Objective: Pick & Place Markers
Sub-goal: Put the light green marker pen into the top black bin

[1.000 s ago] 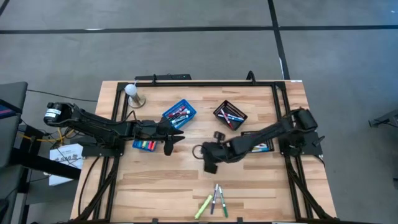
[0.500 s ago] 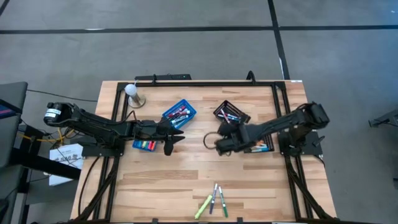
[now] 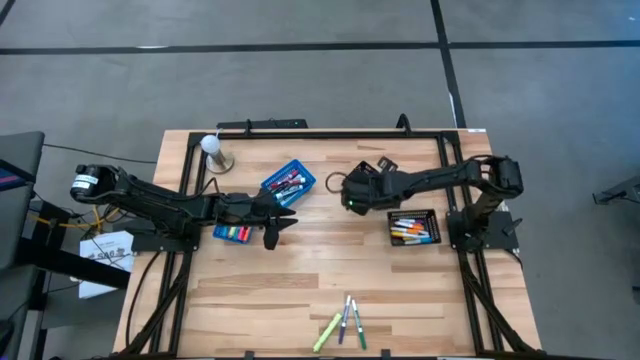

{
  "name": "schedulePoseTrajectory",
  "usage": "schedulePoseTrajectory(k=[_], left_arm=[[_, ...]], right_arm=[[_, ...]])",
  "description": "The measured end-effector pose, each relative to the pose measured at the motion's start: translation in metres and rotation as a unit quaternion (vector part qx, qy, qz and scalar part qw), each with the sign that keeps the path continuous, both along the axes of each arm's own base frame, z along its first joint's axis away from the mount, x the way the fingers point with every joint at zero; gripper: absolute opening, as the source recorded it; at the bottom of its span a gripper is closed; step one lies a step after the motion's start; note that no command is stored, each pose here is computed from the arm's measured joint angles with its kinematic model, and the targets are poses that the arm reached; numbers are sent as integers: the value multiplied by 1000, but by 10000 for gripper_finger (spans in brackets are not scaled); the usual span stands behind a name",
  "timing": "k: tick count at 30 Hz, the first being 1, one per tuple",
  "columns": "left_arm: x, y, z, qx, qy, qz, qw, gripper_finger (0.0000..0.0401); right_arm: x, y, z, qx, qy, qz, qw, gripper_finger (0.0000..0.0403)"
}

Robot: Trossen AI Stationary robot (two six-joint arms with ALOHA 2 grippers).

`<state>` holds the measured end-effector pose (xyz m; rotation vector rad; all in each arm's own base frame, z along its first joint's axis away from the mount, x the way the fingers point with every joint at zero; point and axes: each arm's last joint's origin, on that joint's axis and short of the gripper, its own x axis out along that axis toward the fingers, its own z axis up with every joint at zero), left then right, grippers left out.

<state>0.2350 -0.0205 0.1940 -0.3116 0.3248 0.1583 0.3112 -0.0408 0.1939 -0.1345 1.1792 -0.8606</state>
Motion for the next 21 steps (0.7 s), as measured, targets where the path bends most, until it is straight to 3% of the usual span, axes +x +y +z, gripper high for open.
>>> schedulePoseTrajectory(k=[7, 14, 21], left_arm=[[0, 0, 0, 0, 0, 0, 1000, 131], [0, 0, 0, 0, 0, 0, 1000, 131], [0, 0, 0, 0, 0, 0, 1000, 131]], right_arm=[[11, -24, 2, 49, -67, 3, 997, 37], [5, -34, -1, 76, -67, -37, 994, 64], [9, -32, -12, 116, -53, -18, 992, 84]])
